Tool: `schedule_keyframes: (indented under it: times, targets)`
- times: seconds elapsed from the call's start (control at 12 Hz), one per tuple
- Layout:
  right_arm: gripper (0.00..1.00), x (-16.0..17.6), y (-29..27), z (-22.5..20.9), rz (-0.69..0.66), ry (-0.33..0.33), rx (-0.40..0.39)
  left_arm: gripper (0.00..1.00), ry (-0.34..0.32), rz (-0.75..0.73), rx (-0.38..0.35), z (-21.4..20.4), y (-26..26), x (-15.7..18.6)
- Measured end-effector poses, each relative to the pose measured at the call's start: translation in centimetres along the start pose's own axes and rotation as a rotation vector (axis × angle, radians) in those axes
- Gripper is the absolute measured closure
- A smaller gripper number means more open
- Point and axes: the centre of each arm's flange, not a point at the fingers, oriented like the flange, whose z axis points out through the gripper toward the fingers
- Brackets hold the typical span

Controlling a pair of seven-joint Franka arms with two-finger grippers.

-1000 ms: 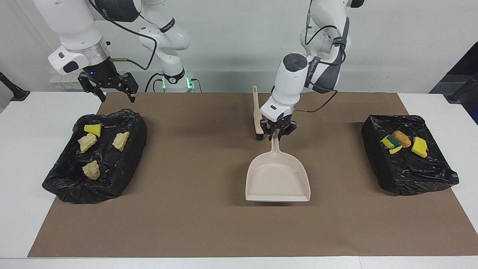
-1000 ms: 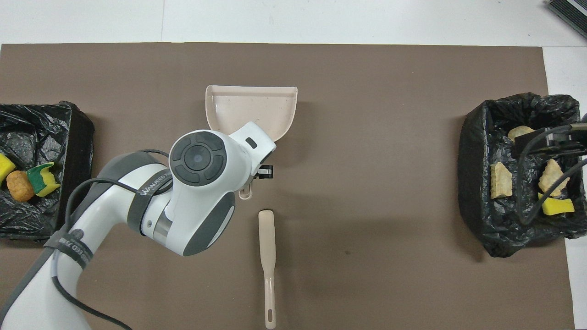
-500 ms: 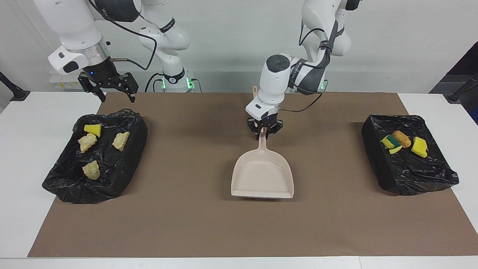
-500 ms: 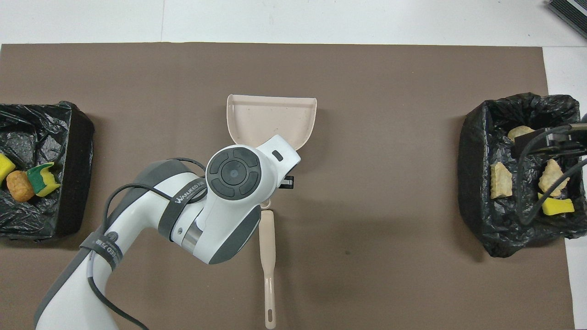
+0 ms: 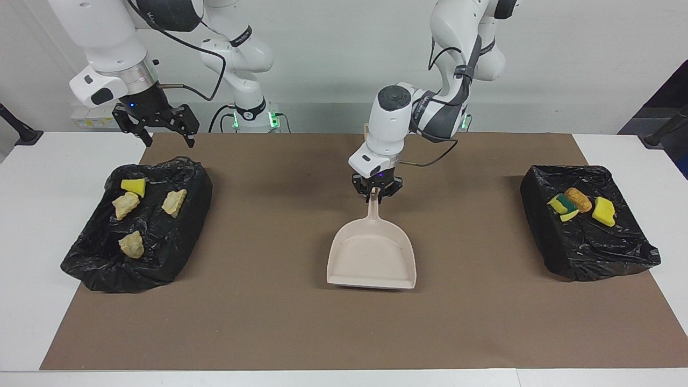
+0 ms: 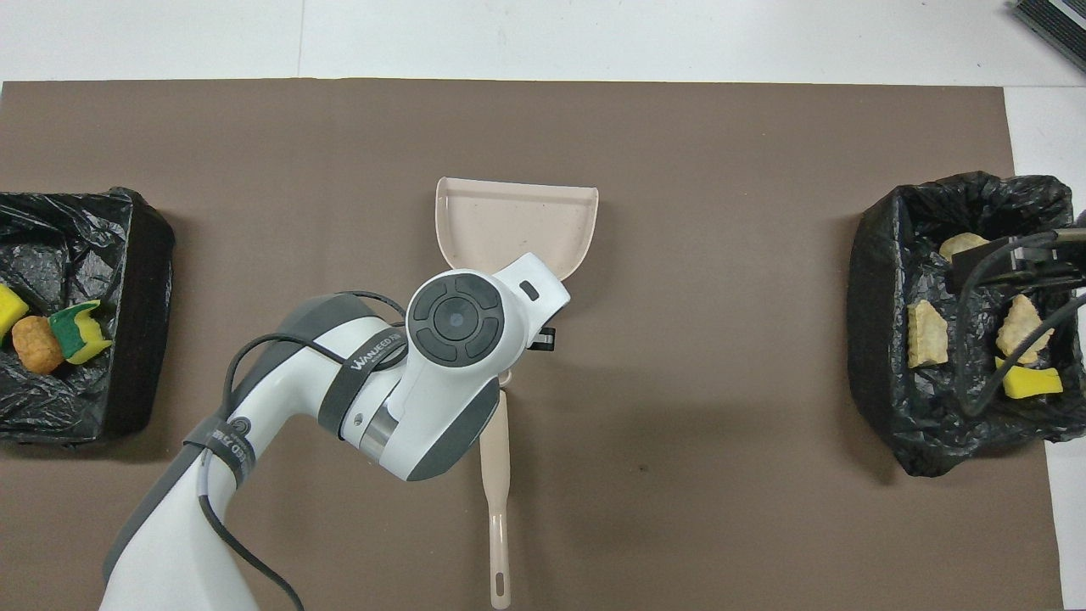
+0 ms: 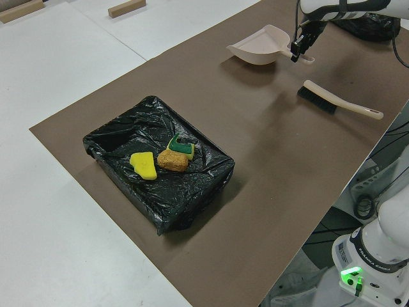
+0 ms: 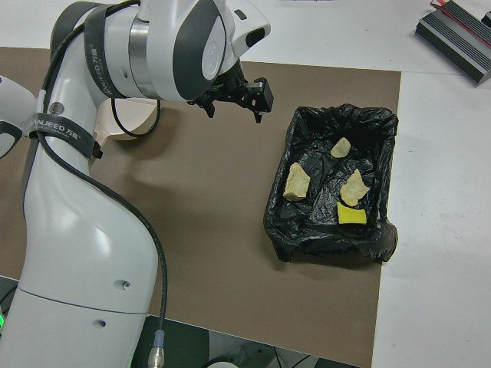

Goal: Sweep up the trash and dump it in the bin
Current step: 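Lower the dustpan onto the table center with the left gripper and release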

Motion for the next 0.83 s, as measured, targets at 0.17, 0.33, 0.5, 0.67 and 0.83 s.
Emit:
schedule_keyframes:
  times: [0.17, 0.33, 0.5, 0.67, 0.83]
  targets:
    - [0.0, 0.0, 0.0, 0.0, 0.0, 0.0, 0.0, 0.69, -0.004, 0.014, 0.0, 0.7, 0.8, -0.4]
    - [0.0, 0.0, 0.0, 0.0, 0.0, 0.0, 0.0, 0.69, -0.015, 0.02, 0.005, 1.6, 1.2, -0.6]
    - [0.0, 0.0, 0.0, 0.0, 0.0, 0.0, 0.0, 0.69, -0.019, 0.011, 0.004, 2.5, 2.1, -1.1]
    - [0.0, 0.0, 0.0, 0.0, 0.0, 0.0, 0.0, 0.69, -0.011, -0.053, -0.002, 2.8, 2.4, -1.1]
    - [0.0, 0.0, 0.0, 0.0, 0.0, 0.0, 0.0, 0.61, 0.006, -0.107, -0.015, 3.1, 2.5, -1.0]
